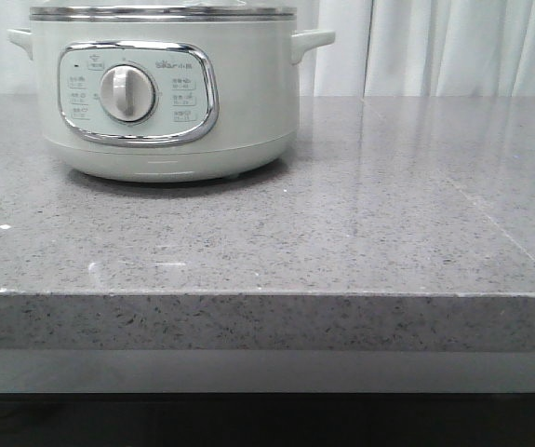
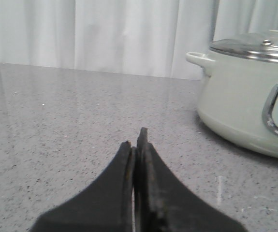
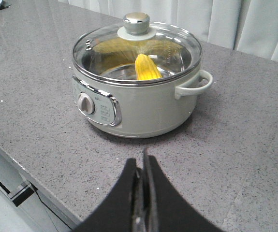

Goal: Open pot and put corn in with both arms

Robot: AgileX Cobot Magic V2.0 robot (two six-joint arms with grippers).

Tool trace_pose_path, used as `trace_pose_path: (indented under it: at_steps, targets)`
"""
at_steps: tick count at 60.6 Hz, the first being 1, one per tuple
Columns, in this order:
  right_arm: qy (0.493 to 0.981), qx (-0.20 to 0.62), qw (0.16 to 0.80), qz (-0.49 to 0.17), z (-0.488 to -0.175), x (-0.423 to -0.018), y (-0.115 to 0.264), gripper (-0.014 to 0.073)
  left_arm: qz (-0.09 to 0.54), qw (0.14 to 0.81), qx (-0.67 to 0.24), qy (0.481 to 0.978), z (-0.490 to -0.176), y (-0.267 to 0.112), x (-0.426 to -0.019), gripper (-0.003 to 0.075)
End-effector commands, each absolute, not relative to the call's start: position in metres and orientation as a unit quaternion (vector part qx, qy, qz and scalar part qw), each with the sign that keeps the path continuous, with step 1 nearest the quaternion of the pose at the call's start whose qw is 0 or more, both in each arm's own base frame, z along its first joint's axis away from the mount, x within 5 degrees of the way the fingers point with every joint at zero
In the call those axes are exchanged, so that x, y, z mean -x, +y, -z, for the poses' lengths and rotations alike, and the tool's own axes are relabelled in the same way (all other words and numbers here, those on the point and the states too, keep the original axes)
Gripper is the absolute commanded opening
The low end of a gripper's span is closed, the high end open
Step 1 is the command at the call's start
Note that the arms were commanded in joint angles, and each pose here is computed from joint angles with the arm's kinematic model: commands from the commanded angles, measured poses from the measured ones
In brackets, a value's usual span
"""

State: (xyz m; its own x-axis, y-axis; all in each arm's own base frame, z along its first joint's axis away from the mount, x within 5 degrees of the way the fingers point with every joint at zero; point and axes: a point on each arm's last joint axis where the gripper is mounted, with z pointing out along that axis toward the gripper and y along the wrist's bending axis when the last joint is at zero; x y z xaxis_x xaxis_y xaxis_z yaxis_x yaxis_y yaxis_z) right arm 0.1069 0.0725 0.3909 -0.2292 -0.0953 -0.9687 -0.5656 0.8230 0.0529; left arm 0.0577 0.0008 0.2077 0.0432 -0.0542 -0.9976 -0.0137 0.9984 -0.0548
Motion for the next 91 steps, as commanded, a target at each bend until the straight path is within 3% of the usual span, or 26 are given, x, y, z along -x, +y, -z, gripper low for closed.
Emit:
trace_pose_path:
  at_steps: [1,91]
  targets:
    - [0.725,0.207,0.622,-0.211,-0.4066,-0.1064,0.0712,-0.0067,0.011,0.759,0.042,0.650,-0.2166,0.0032,-0.0560,-0.0020]
    - [0.721,0.206,0.627,-0.210,-0.4054,-0.1041,0.0693,-0.0067,-0.001,0.764,0.052,0.643,-0.2173,0.0049,-0.0535,-0.0020]
